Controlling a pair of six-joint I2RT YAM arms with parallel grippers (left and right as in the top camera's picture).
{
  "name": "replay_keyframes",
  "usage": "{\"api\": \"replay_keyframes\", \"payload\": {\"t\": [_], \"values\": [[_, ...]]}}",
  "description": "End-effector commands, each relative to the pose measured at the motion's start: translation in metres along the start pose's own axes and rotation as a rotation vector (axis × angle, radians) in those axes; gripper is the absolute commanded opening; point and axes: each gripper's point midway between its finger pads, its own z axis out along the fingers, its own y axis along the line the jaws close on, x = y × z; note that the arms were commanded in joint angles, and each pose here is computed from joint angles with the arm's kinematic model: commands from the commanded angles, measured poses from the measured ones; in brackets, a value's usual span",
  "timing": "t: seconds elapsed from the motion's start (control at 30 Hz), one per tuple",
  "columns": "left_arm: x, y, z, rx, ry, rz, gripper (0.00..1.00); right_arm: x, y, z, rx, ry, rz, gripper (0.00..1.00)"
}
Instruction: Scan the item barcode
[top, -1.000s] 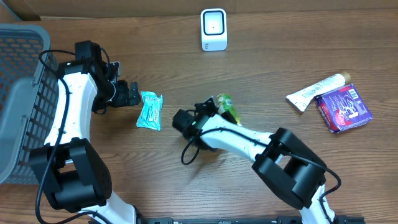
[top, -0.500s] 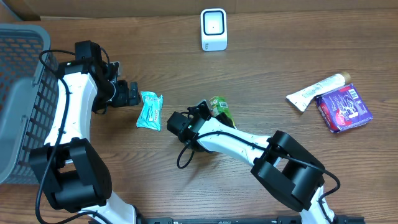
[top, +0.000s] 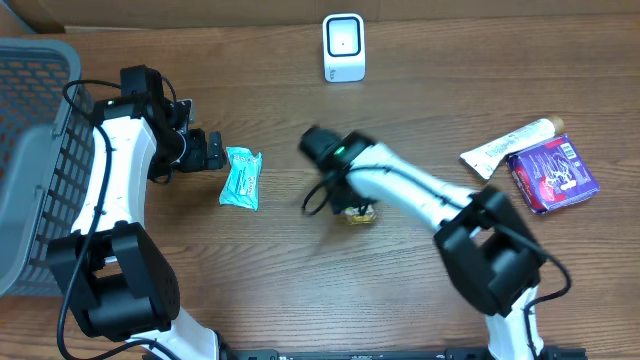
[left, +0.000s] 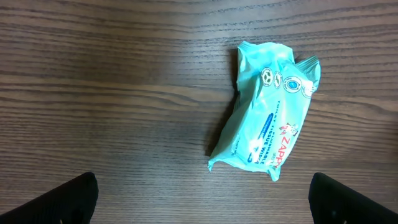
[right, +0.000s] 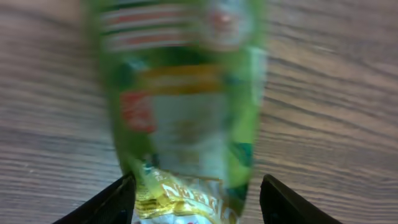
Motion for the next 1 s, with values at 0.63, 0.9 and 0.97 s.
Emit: {"api": "replay_keyframes", "payload": {"t": [0.63, 0.9, 0.97], "values": [[0.000, -0.003, -0.006, 0.000, -0.016, 0.027, 1.00, 0.036, 0.003, 0.016, -0.546, 0.231, -0.007, 0.71], [0.000, -0.003, -0.006, 0.000, -0.016, 0.027, 1.00, 0.034, 0.004, 0.015, -0.554, 0.224, -0.008, 0.22], [0.000, -0.003, -0.006, 0.000, -0.016, 0.027, 0.99, 0.031, 0.004, 0.013, -0.556, 0.217, -0.009, 0.15]]}}
